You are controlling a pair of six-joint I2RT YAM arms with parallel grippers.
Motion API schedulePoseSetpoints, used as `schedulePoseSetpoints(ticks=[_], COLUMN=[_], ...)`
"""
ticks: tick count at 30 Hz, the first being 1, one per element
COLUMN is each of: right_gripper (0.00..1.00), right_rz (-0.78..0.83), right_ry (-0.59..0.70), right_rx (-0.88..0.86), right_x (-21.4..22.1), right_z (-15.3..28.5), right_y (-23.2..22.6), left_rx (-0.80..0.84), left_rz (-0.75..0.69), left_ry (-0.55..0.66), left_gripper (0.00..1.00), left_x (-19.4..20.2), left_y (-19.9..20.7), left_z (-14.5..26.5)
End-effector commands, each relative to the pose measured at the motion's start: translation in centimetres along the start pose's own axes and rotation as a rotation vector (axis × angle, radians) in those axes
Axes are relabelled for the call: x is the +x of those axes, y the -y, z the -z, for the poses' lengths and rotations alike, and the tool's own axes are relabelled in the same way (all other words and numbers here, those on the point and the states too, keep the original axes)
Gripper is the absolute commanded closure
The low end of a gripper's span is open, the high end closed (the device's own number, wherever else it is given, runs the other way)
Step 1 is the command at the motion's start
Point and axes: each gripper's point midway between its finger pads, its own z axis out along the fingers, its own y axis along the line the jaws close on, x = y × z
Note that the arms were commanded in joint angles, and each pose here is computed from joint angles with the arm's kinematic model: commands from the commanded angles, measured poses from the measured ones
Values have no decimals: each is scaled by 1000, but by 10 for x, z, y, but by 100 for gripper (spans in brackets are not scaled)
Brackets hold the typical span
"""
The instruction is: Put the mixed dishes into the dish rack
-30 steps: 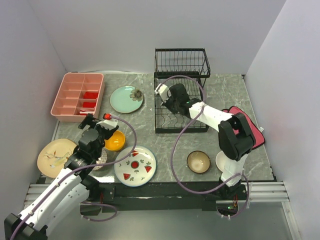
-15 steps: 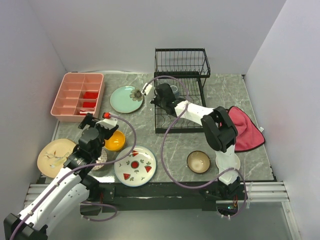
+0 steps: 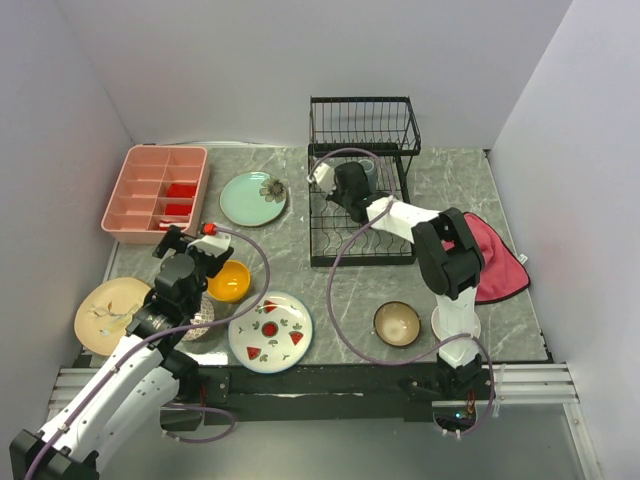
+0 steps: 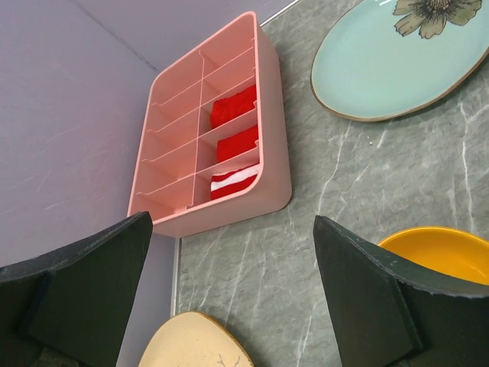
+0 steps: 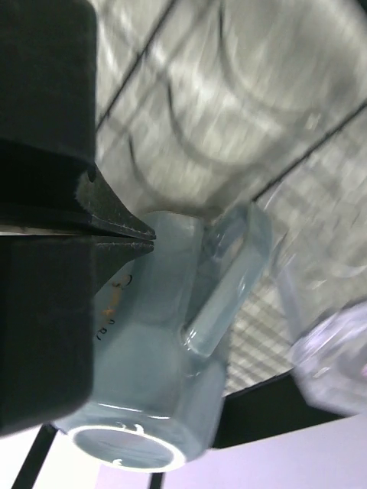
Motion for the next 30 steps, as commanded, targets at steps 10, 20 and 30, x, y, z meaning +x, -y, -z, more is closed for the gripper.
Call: schedulePoseSetpoints(ticks=[10,20,30], right_gripper=[100,100,100], right_rz=[-24,33,129], right_ry=[53,-23,-54], right_rx=[10,155,238], right_x=[1,19,30], right_z=[32,19,-20], right_y=[19,47,79], left_rx=[-22,-11,-53], left_rz=[83,62,48], left_ry=[73,32,11], left_gripper=[7,7,7], left_x=[-22,-9,-9], left_y=[-10,-9,-27], left_z=[2,7,7])
